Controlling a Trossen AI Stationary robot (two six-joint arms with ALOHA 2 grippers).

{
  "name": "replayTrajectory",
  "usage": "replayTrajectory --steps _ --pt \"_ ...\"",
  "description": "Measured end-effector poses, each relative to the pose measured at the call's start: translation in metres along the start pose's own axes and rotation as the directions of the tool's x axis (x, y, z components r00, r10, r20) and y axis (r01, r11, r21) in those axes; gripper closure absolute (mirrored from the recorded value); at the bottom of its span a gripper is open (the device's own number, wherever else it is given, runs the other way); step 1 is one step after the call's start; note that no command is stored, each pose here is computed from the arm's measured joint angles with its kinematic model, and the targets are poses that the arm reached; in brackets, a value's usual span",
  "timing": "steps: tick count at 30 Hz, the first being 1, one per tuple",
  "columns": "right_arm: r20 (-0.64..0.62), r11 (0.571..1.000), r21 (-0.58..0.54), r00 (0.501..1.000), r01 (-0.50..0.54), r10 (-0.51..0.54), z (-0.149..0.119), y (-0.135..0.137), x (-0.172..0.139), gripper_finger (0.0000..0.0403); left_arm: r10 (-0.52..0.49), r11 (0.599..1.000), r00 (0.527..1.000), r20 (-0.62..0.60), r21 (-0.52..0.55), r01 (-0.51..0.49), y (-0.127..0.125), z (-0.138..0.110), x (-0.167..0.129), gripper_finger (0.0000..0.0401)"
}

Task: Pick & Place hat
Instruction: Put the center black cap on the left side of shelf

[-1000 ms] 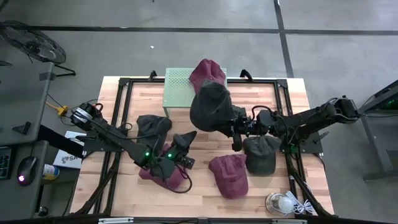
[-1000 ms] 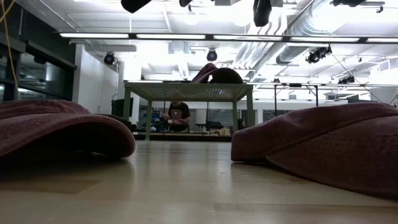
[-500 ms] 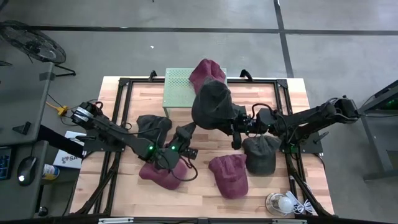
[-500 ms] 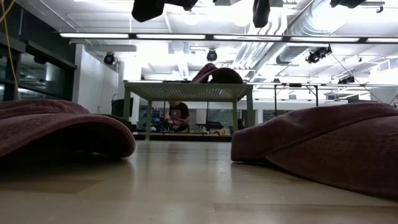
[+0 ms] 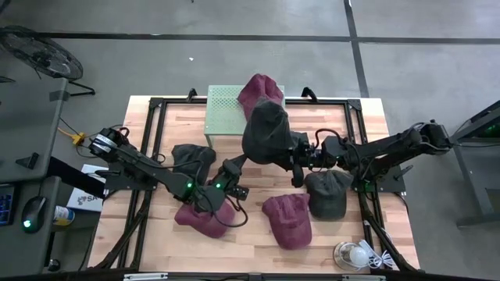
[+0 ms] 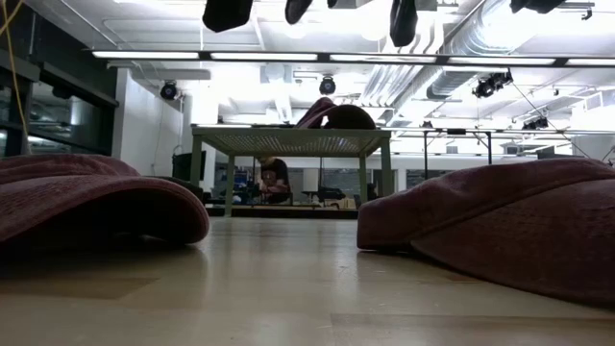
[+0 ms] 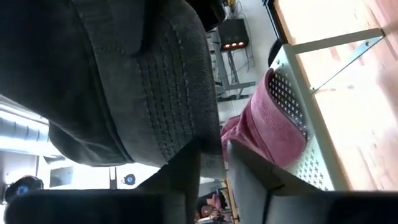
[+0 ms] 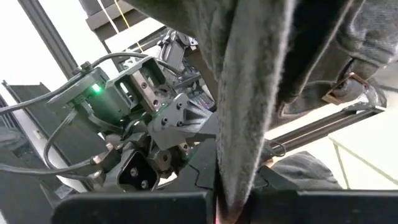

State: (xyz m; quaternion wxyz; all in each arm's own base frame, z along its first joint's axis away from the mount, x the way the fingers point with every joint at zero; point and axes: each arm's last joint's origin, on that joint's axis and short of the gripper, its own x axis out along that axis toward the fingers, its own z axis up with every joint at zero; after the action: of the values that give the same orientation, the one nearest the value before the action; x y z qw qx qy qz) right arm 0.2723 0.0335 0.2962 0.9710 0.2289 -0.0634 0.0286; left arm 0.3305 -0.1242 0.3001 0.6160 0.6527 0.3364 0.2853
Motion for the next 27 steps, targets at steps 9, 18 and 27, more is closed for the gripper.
replayTrajectory --steps 9,18,27 --pt "0.028 0.999 0.049 1.0 -0.005 0.003 0.002 0.002 0.0 0.0399 0.027 0.999 1.0 0.009 -0.02 -0.026 0.009 0.001 0.0 0.0369" --pt "0.06 0.997 0.057 0.997 -0.048 0.044 0.006 0.005 -0.001 0.0399 0.062 0.997 0.998 0.032 -0.049 -0.061 0.02 0.0 0.0 0.037" --pt "0.102 0.994 0.055 0.991 -0.097 0.091 0.011 0.008 -0.001 0.0399 0.1 0.992 0.99 0.095 -0.081 -0.092 0.037 0.002 -0.001 0.0292"
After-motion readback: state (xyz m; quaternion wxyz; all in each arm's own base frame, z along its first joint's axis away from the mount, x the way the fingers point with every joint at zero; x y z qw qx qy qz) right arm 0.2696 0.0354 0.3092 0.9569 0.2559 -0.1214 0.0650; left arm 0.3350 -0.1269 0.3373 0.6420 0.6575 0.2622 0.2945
